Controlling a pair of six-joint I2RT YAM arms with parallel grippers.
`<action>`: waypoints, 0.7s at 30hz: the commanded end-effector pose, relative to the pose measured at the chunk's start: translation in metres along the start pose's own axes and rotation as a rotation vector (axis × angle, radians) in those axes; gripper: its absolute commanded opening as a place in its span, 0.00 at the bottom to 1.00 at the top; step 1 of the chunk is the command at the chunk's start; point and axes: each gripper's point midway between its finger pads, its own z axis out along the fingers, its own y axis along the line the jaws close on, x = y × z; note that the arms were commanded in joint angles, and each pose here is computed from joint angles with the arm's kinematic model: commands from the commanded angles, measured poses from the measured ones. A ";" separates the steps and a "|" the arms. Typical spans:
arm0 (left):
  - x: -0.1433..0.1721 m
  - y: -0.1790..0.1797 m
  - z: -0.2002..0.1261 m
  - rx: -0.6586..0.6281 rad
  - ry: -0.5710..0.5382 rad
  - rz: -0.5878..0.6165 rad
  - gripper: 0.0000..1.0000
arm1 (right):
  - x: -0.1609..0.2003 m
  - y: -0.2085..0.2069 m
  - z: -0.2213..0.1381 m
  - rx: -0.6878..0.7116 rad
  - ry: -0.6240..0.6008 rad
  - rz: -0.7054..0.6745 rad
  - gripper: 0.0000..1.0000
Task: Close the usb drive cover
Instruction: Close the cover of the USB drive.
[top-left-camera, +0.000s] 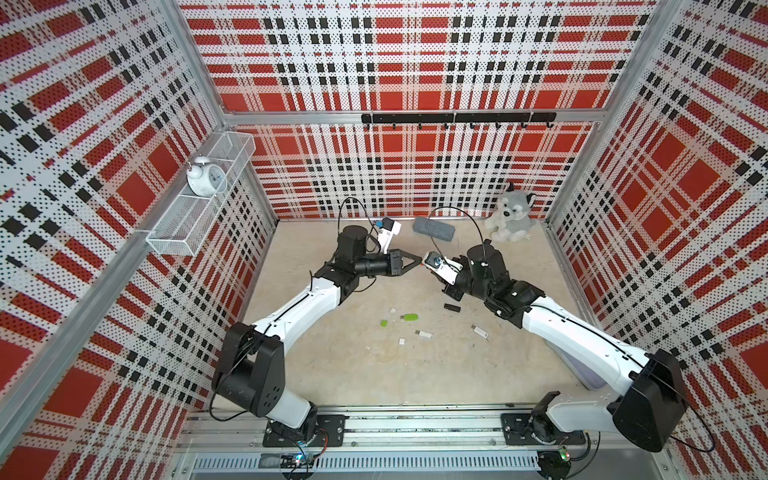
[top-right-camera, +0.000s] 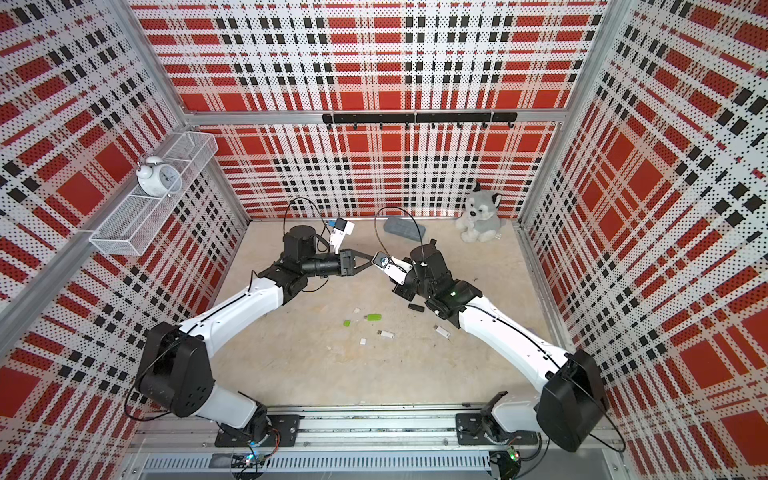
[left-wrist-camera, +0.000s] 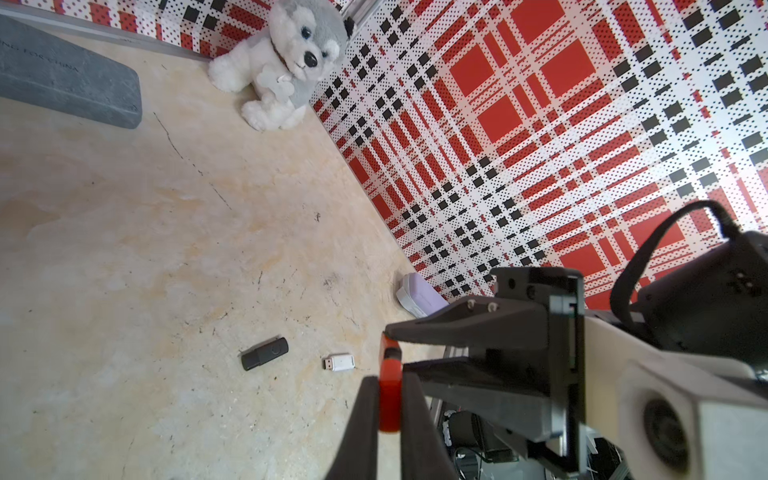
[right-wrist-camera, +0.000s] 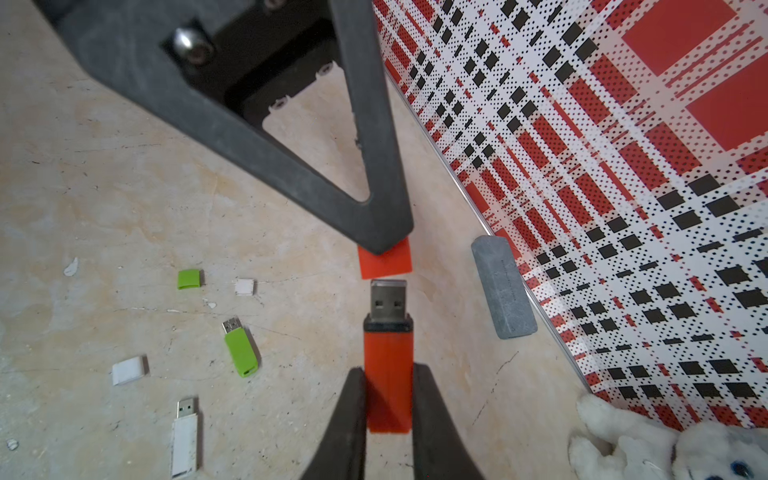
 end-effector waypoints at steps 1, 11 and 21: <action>-0.008 -0.006 0.001 0.001 -0.008 0.038 0.00 | -0.015 -0.006 -0.003 0.020 -0.035 0.000 0.11; -0.007 -0.009 0.001 0.003 -0.007 0.043 0.00 | -0.016 -0.002 0.001 0.001 -0.035 0.000 0.12; -0.004 -0.007 0.004 0.008 0.006 0.038 0.00 | -0.018 0.000 0.001 -0.007 -0.049 -0.013 0.11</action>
